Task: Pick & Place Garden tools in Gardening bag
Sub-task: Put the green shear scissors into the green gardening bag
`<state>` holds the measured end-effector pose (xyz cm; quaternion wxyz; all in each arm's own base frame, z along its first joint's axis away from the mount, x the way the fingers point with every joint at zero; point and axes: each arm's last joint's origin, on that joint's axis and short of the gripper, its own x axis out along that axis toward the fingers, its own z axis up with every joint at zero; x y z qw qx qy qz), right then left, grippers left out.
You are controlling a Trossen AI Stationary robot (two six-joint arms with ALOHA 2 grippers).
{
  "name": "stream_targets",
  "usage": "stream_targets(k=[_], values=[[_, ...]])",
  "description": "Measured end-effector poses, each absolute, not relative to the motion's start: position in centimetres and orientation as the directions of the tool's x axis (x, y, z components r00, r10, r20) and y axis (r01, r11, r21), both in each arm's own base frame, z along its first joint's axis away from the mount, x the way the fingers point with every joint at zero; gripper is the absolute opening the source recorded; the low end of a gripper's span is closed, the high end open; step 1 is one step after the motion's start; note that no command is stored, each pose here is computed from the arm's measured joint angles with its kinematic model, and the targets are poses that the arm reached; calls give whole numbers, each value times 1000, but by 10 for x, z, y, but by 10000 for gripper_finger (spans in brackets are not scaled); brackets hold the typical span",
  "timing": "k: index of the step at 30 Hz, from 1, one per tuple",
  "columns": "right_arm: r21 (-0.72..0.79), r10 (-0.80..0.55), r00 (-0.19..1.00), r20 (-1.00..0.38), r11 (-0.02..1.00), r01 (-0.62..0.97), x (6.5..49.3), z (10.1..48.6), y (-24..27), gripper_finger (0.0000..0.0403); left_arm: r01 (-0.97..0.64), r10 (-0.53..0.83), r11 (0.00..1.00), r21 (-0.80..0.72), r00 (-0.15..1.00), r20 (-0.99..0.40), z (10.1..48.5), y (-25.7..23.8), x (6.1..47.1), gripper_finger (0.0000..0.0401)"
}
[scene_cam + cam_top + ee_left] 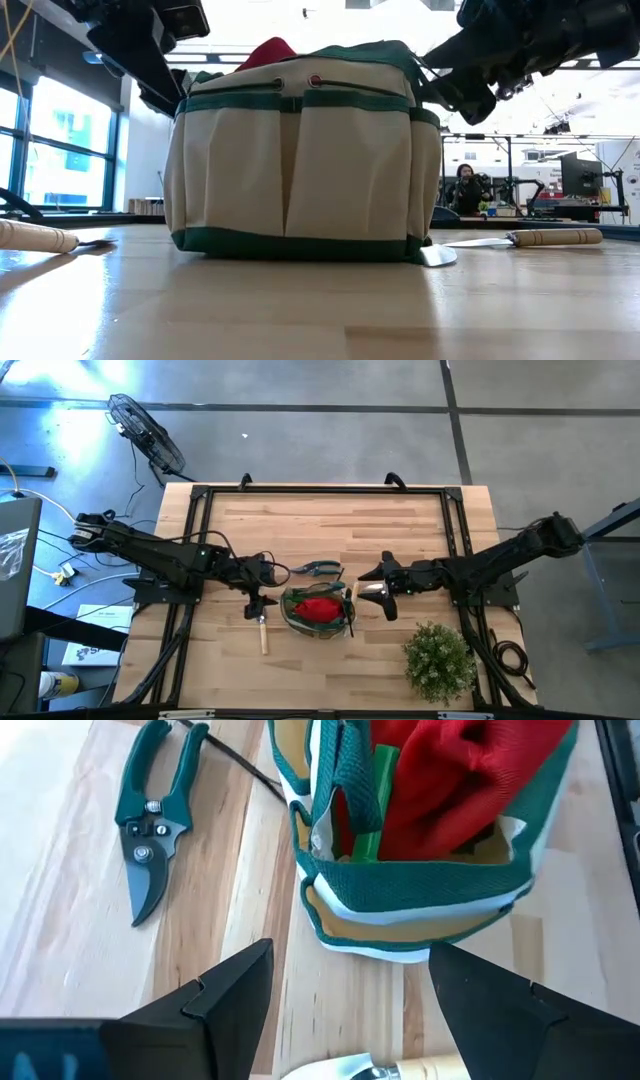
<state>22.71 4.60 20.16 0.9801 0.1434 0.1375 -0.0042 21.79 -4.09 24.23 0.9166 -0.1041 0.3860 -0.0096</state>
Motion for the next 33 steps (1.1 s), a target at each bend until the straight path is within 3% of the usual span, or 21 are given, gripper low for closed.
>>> stream_targets(k=[5,14,25,33], values=[[307,30,965,-260,950,54,227,203,46,240,-57,-91,980,-191,726,-682,256,-38,207,260],[342,-50,981,-187,933,113,230,209,39,240,-146,51,987,-68,685,-727,299,-28,175,260],[492,-171,979,-111,847,204,234,217,13,240,-411,346,899,150,456,-820,290,-15,144,260],[514,-187,982,-22,840,172,235,226,9,240,-335,344,921,200,453,-823,289,-15,144,260]])
